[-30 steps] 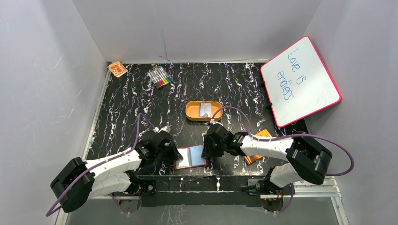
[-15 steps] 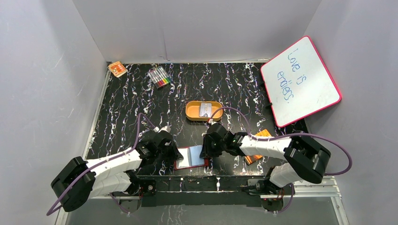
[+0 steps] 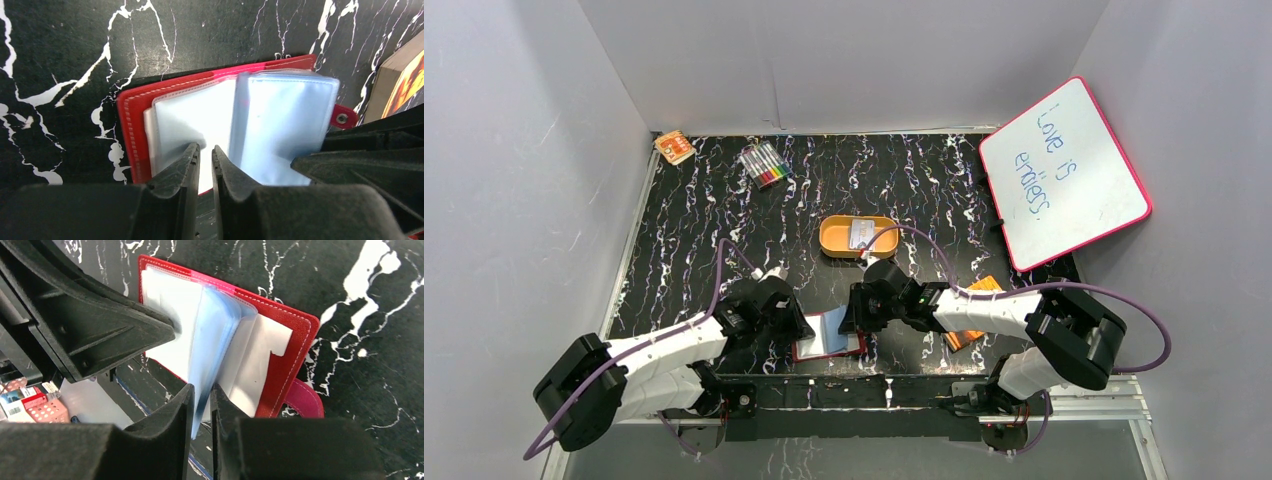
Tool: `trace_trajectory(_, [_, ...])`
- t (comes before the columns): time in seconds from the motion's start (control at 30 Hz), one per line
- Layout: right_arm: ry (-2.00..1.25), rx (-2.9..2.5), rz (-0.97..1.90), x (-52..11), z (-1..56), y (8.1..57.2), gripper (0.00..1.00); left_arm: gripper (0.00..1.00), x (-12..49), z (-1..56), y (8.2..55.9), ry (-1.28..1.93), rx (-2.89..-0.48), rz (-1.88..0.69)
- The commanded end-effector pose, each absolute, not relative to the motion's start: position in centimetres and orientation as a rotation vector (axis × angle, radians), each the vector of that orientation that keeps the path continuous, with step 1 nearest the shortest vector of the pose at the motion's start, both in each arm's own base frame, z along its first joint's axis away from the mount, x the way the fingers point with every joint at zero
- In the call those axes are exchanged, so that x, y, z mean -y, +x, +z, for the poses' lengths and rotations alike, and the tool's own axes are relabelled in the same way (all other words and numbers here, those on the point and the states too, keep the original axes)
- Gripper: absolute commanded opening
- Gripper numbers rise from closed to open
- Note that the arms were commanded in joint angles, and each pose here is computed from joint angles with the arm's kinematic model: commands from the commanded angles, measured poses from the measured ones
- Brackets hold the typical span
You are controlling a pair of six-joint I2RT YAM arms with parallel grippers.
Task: Put the credit cards into the card holder
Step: Open the card holder at the center of the board.
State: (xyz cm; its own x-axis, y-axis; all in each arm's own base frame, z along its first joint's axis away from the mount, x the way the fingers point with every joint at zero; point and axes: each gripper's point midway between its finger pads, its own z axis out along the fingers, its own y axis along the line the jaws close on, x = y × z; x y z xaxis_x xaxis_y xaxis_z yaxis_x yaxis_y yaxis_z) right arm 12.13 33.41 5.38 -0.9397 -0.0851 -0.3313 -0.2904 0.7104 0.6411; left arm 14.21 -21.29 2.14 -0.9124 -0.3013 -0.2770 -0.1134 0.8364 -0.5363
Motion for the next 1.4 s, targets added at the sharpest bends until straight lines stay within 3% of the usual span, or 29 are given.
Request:
trace_trajectory(0.0, [-0.356,-2.551,1.186,-34.9,7.3,12.1,0.30,0.18,21.7,4.1,15.2,-0.300,-2.621,-0.746])
trace_trajectory(0.27, [-0.439,-2.464,1.322,-36.4,9.1,11.7,0.41,0.31,22.5,5.5,15.8,-0.283,-2.599,-0.777])
trace_trajectory(0.57, [-0.502,-2.447,1.384,-37.1,9.0,11.1,0.44,0.53,22.7,5.9,15.9,-0.297,-2.592,-0.790])
trace_trajectory(0.9, [-0.423,-2.478,1.372,-36.9,8.2,11.3,0.22,0.67,22.3,5.6,15.7,-0.313,-2.597,-0.779])
trace_trajectory(1.17, [-0.405,-2.536,1.274,-36.2,7.1,11.7,0.10,0.69,22.1,5.3,15.7,-0.305,-2.607,-0.753])
trace_trajectory(1.27, [-0.389,-2.567,1.215,-35.3,6.4,11.6,0.13,0.69,21.9,4.6,15.4,-0.291,-2.630,-0.730])
trace_trajectory(1.37, [-0.371,-2.584,1.157,-34.3,5.9,11.7,0.26,0.69,21.8,3.9,15.3,-0.274,-2.650,-0.709])
